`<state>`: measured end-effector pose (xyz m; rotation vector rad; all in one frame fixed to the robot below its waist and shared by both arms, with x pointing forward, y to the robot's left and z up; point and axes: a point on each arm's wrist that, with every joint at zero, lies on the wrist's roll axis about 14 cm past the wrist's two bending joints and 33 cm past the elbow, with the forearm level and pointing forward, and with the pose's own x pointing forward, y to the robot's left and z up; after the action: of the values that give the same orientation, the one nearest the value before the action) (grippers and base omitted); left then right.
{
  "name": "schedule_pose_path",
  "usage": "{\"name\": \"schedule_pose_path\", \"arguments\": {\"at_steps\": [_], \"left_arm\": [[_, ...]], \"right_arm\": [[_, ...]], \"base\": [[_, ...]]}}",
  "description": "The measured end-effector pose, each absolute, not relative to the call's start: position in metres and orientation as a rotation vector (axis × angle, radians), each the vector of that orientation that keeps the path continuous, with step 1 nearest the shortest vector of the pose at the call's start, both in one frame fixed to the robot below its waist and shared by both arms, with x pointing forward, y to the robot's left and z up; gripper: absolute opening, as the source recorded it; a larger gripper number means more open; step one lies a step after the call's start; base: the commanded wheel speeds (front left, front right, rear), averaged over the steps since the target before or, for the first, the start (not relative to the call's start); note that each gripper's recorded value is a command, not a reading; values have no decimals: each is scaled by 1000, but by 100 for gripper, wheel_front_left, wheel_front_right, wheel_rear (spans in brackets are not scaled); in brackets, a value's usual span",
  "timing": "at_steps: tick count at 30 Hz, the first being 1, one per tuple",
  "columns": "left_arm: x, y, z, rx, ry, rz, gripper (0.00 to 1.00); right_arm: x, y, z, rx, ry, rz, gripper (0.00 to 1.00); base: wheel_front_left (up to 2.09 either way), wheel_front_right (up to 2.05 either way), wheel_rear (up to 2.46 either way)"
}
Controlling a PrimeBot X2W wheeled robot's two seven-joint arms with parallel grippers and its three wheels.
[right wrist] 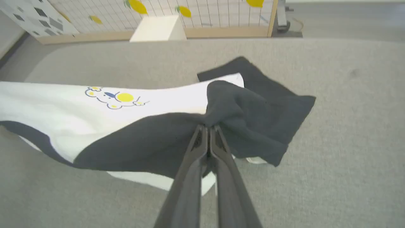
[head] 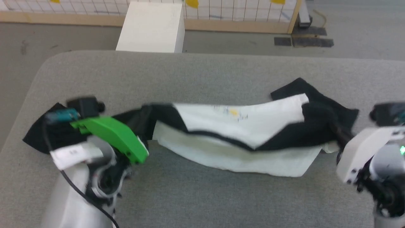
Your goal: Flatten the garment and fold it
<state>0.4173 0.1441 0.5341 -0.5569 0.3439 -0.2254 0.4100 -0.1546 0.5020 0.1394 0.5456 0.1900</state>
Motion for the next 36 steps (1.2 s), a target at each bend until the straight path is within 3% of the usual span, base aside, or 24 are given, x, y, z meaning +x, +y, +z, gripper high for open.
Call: {"name": "schedule_pose_path", "arguments": {"at_steps": [4, 6, 13, 19, 26, 36], "left_arm": [[432, 149, 606, -541, 150, -279, 0], [438, 150, 701, -496, -81, -341, 0], [434, 152, 779, -408, -254, -360, 0], [438, 152, 789, -388, -260, -360, 0], [473, 165, 754, -353, -125, -302, 0], [563, 200, 784, -190, -182, -159, 0]], "right_arm": [[427, -154, 579, 174, 322, 232, 0], [432, -156, 664, 192, 114, 284, 0], [427, -164, 741, 219, -58, 305, 0], [430, -171, 743, 206, -23, 293, 0], [455, -157, 723, 215, 75, 321, 0], [549, -125, 770, 109, -38, 302, 0]], "base": [[0, 0, 0], [0, 0, 0], [0, 0, 0], [0, 0, 0], [0, 0, 0], [0, 0, 0]]}}
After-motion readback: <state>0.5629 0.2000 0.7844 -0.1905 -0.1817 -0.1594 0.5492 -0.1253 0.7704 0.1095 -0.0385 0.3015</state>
